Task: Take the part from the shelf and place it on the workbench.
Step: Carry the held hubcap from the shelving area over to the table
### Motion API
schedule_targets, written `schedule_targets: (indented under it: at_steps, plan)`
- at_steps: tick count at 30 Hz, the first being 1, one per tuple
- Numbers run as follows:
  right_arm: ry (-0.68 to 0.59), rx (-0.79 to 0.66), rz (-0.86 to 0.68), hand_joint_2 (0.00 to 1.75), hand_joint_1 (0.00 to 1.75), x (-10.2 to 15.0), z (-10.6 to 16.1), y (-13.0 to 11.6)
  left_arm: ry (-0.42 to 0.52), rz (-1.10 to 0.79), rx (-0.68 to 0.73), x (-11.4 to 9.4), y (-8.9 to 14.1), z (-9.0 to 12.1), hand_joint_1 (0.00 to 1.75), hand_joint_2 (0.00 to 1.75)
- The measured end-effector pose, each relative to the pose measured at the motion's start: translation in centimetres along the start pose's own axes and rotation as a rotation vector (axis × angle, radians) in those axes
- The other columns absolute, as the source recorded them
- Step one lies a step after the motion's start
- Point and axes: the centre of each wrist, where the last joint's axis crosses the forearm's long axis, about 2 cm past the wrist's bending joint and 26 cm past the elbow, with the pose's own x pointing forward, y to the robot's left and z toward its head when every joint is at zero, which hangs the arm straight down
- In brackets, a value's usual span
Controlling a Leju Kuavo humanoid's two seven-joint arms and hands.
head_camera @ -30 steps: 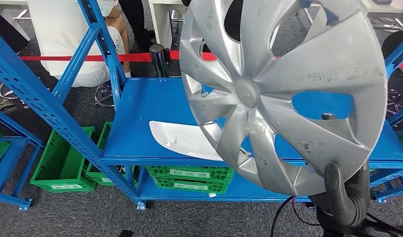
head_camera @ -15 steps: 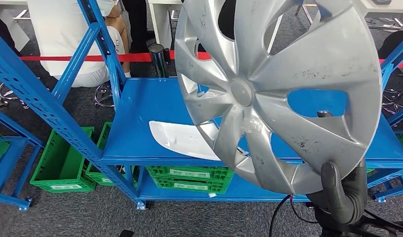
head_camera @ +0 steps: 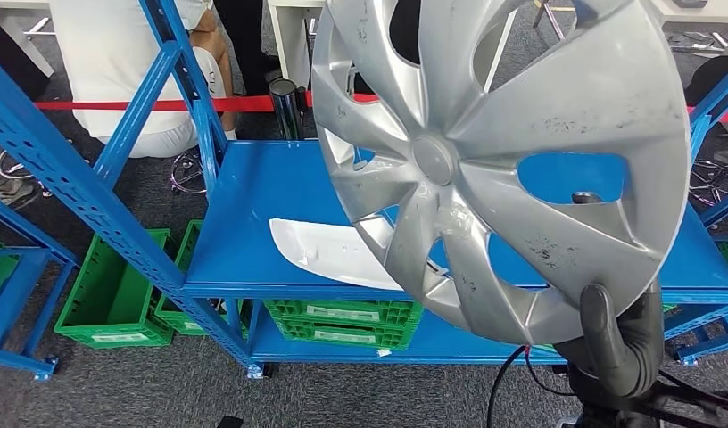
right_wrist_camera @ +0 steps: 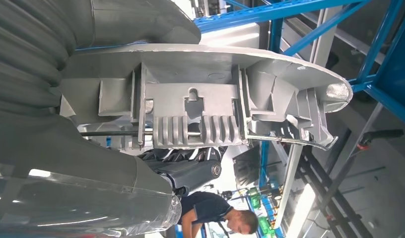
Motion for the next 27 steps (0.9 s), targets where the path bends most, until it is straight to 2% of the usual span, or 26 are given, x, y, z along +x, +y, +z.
schedule_targets:
  at_steps: [27]
  plan:
    - [-0.009,-0.009,0.035,1.75,1.75,0.33,-0.93,-0.42,-0.005,0.024,0.005,-0.1,-0.03,0.02,0.0,1.75]
